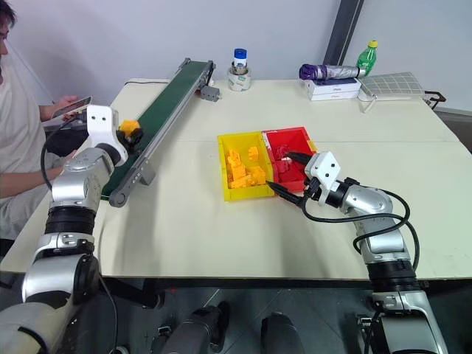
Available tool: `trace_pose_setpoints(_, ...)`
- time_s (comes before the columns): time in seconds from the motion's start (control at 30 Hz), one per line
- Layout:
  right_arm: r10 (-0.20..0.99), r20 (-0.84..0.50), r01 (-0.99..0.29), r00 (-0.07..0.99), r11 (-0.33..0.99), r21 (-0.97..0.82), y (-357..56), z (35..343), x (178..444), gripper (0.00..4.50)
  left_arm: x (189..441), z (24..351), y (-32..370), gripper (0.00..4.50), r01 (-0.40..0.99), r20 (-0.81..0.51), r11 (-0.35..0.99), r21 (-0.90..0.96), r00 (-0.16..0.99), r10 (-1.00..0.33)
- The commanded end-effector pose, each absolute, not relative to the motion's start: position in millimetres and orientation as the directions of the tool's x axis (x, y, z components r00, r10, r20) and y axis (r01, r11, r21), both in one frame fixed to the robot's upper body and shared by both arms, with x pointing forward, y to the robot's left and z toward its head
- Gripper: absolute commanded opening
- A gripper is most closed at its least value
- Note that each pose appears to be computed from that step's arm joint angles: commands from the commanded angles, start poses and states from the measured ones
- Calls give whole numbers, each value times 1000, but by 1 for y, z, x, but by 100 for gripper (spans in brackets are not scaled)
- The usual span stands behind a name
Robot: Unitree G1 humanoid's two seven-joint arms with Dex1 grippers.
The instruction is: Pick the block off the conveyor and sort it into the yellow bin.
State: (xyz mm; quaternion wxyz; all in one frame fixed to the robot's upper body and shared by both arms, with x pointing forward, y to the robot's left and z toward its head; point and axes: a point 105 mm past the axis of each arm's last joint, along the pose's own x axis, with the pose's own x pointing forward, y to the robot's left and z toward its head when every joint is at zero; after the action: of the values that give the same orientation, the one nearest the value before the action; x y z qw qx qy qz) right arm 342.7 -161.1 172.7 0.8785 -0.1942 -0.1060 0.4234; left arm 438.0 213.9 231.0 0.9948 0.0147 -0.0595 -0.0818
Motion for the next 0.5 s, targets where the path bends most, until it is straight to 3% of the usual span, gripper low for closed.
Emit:
trace_pose_setpoints(0.03,789,62,-680,612,564,-468,-160,188,340,450,424,277,150,137,392,272,917,78,876,-398)
trace_pose_setpoints(0.23,789,61,-678,612,563,-473,-161,189,342,450,422,250,65,137,564,202,814,143,788,-582)
trace_pose_setpoints(0.47,774,58,-662,631,576,-480,-168,188,337,450,428,233,41,137,596,161,790,144,773,-613)
trace_pose_setpoints(0.5,770,59,-659,635,580,-478,-169,188,336,450,430,231,41,187,592,156,796,127,781,-605)
